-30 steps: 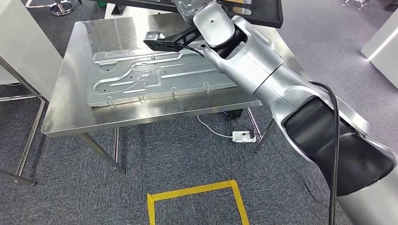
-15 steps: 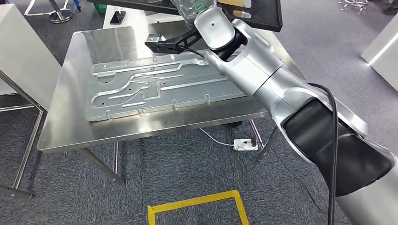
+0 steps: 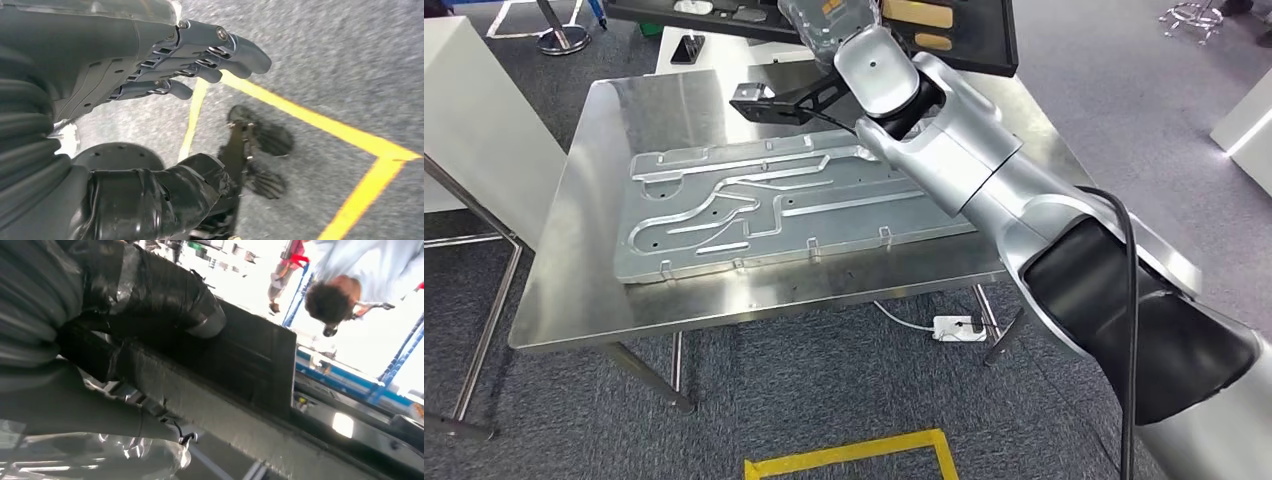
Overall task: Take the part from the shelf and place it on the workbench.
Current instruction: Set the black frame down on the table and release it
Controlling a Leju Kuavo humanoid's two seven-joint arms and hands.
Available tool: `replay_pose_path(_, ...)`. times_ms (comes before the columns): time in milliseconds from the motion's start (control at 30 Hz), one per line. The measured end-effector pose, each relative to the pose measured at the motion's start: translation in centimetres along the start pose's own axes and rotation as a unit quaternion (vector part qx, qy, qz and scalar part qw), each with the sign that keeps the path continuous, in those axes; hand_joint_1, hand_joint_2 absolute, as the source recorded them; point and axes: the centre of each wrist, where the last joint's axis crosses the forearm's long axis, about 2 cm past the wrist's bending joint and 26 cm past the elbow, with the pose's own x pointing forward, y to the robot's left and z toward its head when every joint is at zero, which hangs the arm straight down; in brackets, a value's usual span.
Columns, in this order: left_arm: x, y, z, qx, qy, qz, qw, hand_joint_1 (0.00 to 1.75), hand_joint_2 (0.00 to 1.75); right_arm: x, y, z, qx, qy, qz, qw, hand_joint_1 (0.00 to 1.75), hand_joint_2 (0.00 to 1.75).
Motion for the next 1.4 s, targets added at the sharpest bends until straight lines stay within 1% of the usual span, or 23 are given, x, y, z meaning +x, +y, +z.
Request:
replay_pose_path(267,0.1,0.1,0.0,-0.002,-0.007,-0.002,1.0,0.0,1.75,0.1,0.2,0.0,-0.003,0.005,-0.013,1.0,1.75,1.75)
replay_pose_path(533,0.2,0.1,-0.1,-0.004,-0.009,-0.004,1.0,0.0,1.75,1.1,1.6,0.1,-0.004,-0.006,-0.043,0.999,1.75,1.75)
replay_pose_path(933,0.2,0.0,0.0,-0.008,-0.013,-0.008,1.0,0.0,1.75,5.2,6.2,0.7,0.016,-0.044,-0.092,0.995,1.75,1.75)
replay_pose_path(1133,0.2,0.0,0.0,-0.008,-0.016,-0.008,1.0,0.0,1.75,6.8,6.9,0.9,0.015,-0.058,-0.106,0.993,1.75,1.75)
replay_pose_path(1300,0.2,-0.1,0.0,-0.008,-0.016,-0.008,1.0,0.0,1.75,7.5,7.0,1.0,0.016,-0.064,-0.111,0.992,1.75,1.75)
replay_pose_path(1400,0.0,-0.1,0.0,-0.007,-0.013,-0.008,1.0,0.0,1.75,8.1,7.4,1.1,0.021,-0.069,-0.112,0.991,1.75,1.75)
